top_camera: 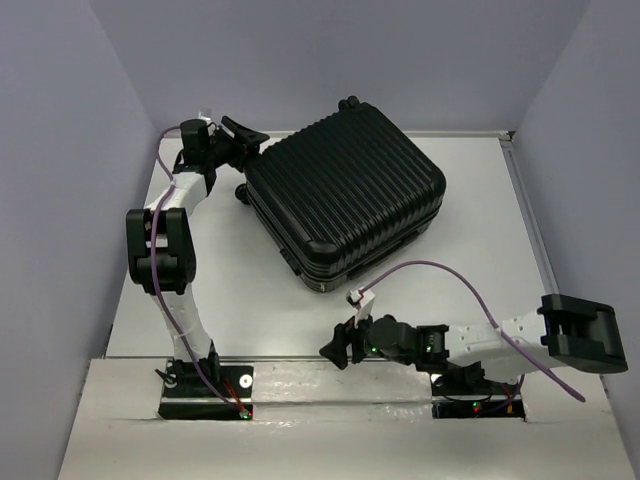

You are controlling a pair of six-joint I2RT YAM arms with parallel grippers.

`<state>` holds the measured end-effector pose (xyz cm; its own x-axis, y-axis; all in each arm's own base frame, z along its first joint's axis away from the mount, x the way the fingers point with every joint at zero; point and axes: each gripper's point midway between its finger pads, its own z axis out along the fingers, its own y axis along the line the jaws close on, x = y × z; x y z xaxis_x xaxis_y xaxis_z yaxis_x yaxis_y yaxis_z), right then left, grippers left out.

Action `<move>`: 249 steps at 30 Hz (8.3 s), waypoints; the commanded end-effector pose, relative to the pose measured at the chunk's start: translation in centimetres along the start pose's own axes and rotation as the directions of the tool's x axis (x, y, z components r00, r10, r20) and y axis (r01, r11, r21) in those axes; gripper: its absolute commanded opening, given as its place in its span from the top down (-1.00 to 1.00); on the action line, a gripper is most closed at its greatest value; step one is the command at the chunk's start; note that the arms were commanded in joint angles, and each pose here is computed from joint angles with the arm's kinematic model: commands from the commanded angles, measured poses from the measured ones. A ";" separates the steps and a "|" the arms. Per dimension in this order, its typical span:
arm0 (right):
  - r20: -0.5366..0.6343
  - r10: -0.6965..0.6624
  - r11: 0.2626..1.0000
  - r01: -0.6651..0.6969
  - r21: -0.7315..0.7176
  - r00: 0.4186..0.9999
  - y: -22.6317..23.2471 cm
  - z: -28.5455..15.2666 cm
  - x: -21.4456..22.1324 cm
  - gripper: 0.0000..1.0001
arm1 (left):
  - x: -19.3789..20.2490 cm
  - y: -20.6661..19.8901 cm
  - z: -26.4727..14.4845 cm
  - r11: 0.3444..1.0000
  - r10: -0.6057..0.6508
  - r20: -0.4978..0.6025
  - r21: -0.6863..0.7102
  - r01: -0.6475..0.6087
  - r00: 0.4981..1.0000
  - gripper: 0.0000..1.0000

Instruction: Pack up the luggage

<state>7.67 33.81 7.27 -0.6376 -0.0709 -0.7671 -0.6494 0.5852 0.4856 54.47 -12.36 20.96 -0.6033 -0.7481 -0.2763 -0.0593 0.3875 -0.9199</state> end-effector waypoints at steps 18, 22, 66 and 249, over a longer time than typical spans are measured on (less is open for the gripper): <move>0.262 0.092 0.961 -0.155 0.230 0.961 -8.4 -4.2 -10.1 -0.72 | -2.5 -0.5 -9.1 0.994 0.096 0.262 0.026 -0.107 0.960 0.89; 0.341 0.037 0.965 -0.123 0.232 0.939 -10.6 -5.1 -15.8 -0.43 | -0.2 2.0 -13.2 0.997 0.071 0.308 -0.010 -0.071 0.949 0.88; 0.256 -0.069 0.996 0.079 -0.029 0.964 -4.5 -1.4 -12.7 0.86 | 12.3 6.6 -22.3 0.967 0.252 0.201 -0.080 -0.241 0.947 0.88; 0.149 0.021 0.971 -0.055 0.232 0.989 -1.3 -0.5 -19.6 0.86 | 30.4 1.2 -13.6 0.787 0.603 0.104 0.086 -0.611 0.791 0.17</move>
<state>20.75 33.18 18.40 -0.6252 -0.0188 -0.7802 -0.4655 0.8114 0.3535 23.87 -27.01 12.78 -0.5177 -0.3951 -0.7589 0.3567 0.7065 -0.6112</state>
